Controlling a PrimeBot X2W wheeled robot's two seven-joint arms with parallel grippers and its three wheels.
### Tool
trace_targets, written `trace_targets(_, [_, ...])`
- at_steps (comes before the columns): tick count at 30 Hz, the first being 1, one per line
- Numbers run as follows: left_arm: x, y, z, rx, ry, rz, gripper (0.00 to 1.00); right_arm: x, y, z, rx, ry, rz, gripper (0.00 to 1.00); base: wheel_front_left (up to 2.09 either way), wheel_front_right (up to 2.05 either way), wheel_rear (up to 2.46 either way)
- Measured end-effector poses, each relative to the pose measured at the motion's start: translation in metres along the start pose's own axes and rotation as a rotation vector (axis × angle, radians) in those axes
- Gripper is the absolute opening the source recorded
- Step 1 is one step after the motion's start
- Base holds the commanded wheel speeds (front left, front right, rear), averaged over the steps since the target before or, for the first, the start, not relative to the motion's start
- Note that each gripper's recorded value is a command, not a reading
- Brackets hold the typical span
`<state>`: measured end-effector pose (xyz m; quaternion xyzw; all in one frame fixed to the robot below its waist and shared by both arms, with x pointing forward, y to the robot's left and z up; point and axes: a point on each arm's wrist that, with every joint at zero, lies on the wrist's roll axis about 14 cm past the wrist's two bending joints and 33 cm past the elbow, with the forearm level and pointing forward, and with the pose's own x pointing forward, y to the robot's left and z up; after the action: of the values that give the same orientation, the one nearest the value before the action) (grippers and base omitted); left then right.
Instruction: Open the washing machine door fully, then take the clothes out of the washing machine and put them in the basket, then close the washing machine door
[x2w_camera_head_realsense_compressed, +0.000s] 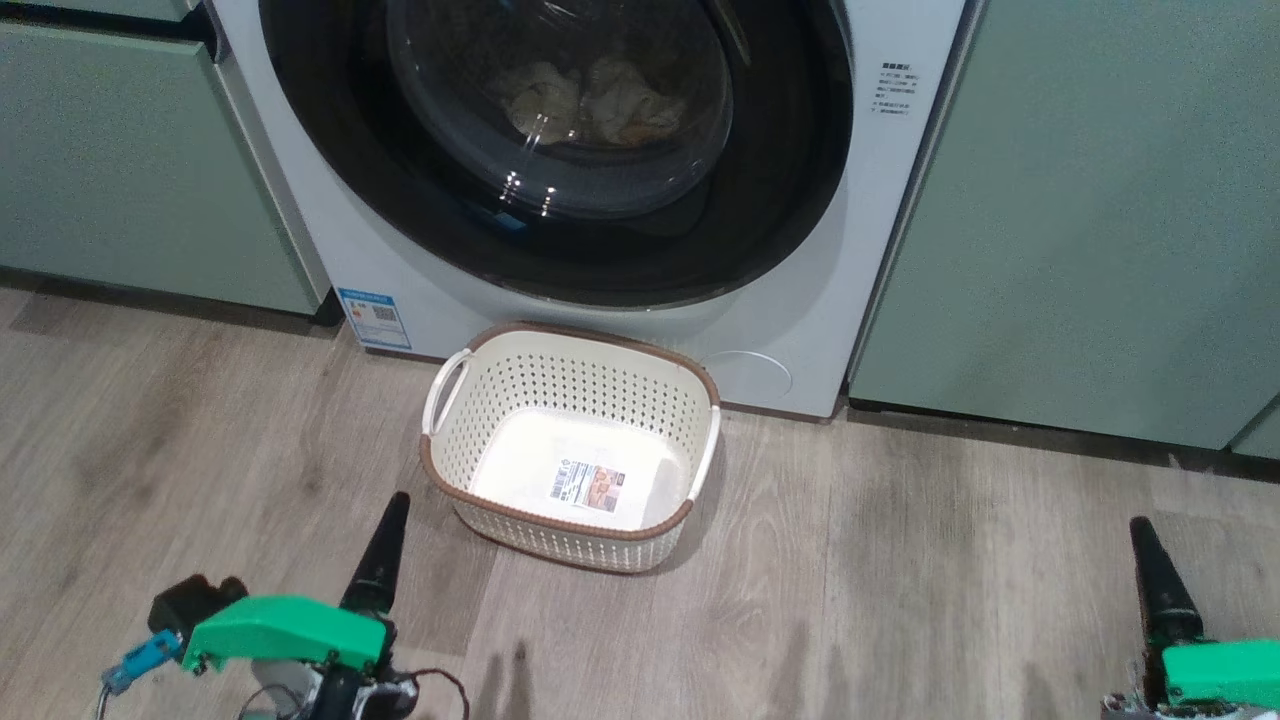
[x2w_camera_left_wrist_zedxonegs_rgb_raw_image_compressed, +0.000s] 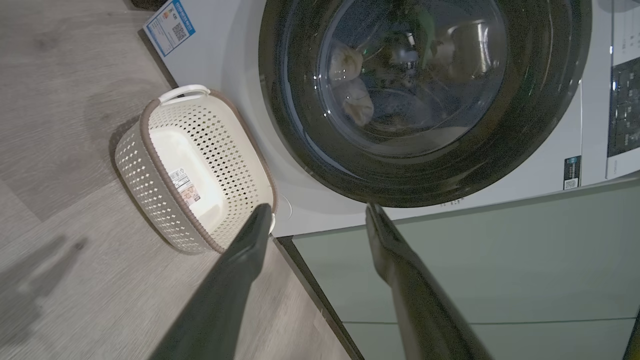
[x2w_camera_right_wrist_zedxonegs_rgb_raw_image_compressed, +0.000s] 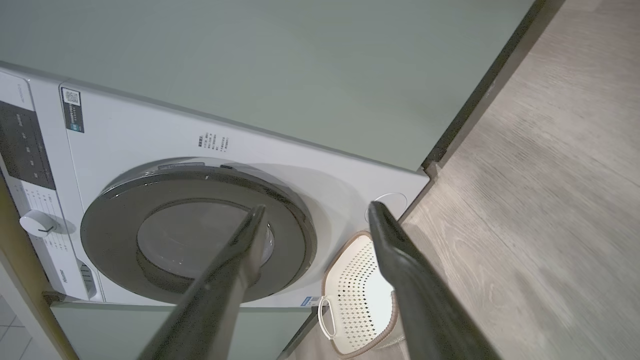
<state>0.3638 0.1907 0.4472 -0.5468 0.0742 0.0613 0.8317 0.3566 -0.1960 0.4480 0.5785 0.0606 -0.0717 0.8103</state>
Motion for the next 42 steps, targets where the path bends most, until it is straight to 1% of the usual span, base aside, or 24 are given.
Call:
trace_targets(14, [0.006,-0.016,0.009,0.199,-0.038,-0.041,1.00,0.006,0.022,0.001,-0.229,-0.014,0.067,1.00,0.00,0.00,0.00])
trace_targets(19, [0.010,-0.029,0.012,0.289,-0.052,-0.077,1.00,0.009,0.032,0.000,-0.317,-0.021,0.098,1.00,0.00,0.00,0.00])
trace_targets(23, [0.011,-0.031,0.016,0.360,-0.065,-0.078,1.00,0.009,0.035,0.000,-0.383,-0.027,0.107,1.00,0.00,0.00,0.00])
trace_targets(25, [0.012,-0.035,0.017,0.408,-0.073,-0.087,1.00,0.009,0.037,-0.001,-0.437,-0.030,0.115,1.00,0.00,0.00,0.00])
trace_targets(33, [0.014,-0.041,0.018,0.541,-0.084,-0.094,1.00,0.014,0.051,0.002,-0.551,-0.057,0.154,1.00,0.00,0.00,0.00])
trace_targets(38, [0.018,-0.053,0.021,0.617,-0.105,-0.126,1.00,0.014,0.053,0.001,-0.622,-0.065,0.165,1.00,0.00,0.00,0.00])
trace_targets(42, [0.019,-0.056,0.023,0.675,-0.119,-0.129,1.00,0.015,0.057,0.001,-0.677,-0.071,0.179,1.00,0.00,0.00,0.00])
